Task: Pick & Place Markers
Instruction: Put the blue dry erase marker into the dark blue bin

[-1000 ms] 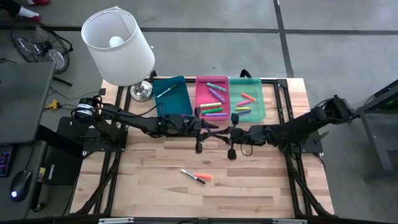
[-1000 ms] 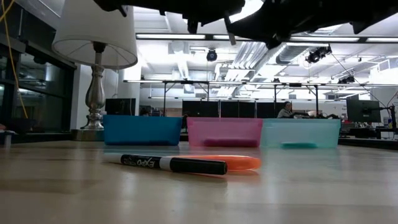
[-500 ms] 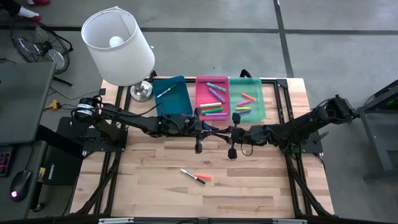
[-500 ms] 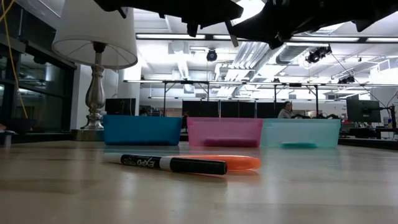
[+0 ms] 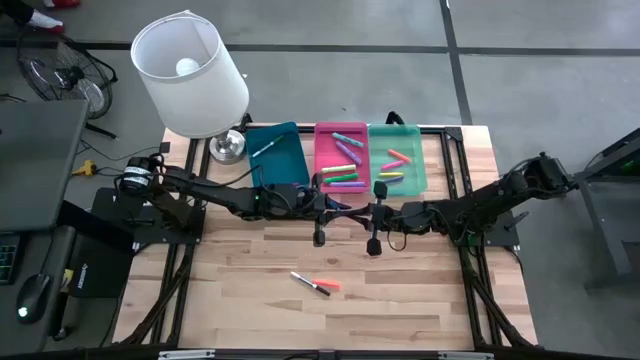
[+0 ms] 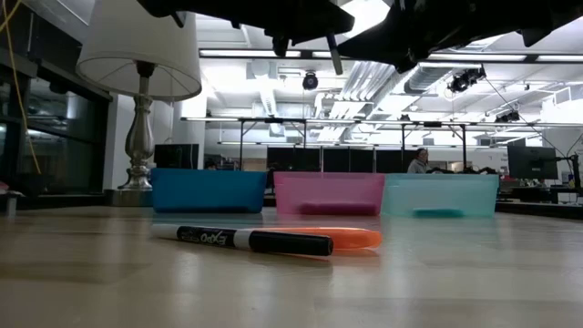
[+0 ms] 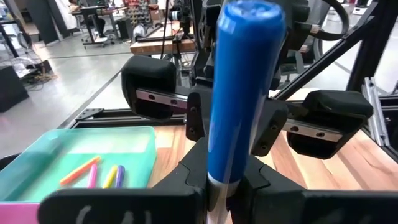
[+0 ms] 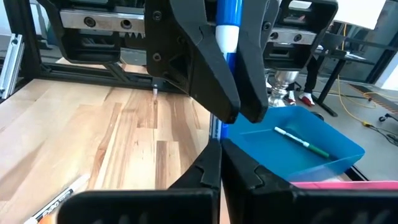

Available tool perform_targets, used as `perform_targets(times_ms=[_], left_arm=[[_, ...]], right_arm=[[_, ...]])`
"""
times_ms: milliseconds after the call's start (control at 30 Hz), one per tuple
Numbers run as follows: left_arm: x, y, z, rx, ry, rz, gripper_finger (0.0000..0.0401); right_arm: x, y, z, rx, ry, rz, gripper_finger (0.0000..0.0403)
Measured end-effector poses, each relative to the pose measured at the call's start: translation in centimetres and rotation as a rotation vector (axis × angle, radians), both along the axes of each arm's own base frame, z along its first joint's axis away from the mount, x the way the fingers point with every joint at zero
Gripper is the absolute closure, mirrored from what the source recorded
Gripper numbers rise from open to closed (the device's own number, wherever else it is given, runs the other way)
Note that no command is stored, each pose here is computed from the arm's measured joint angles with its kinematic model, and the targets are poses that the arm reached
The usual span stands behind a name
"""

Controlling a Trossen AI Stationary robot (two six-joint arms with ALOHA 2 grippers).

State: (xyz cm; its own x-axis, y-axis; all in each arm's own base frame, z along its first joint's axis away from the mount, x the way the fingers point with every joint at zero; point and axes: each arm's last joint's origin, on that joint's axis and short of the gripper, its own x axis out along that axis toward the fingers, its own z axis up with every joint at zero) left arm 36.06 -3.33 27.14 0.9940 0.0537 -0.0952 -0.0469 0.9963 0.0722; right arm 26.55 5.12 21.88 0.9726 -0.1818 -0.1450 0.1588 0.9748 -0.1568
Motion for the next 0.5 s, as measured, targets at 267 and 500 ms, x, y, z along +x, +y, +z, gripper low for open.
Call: perform_targets(times_ms=[267, 500], left_arm=[[-0.1, 0.2, -0.6, 0.014, 0.057, 0.060, 0.0378], [-0.7, 0.7, -1.7, 0.061, 0.210, 0.207, 0.0378]], right_arm=[[-0.9, -0.5, 0.1, 0.023, 0.065, -0.110, 0.0402], [-2.2, -1.3, -0.7, 0.102, 0.210, -0.157, 0.0377]])
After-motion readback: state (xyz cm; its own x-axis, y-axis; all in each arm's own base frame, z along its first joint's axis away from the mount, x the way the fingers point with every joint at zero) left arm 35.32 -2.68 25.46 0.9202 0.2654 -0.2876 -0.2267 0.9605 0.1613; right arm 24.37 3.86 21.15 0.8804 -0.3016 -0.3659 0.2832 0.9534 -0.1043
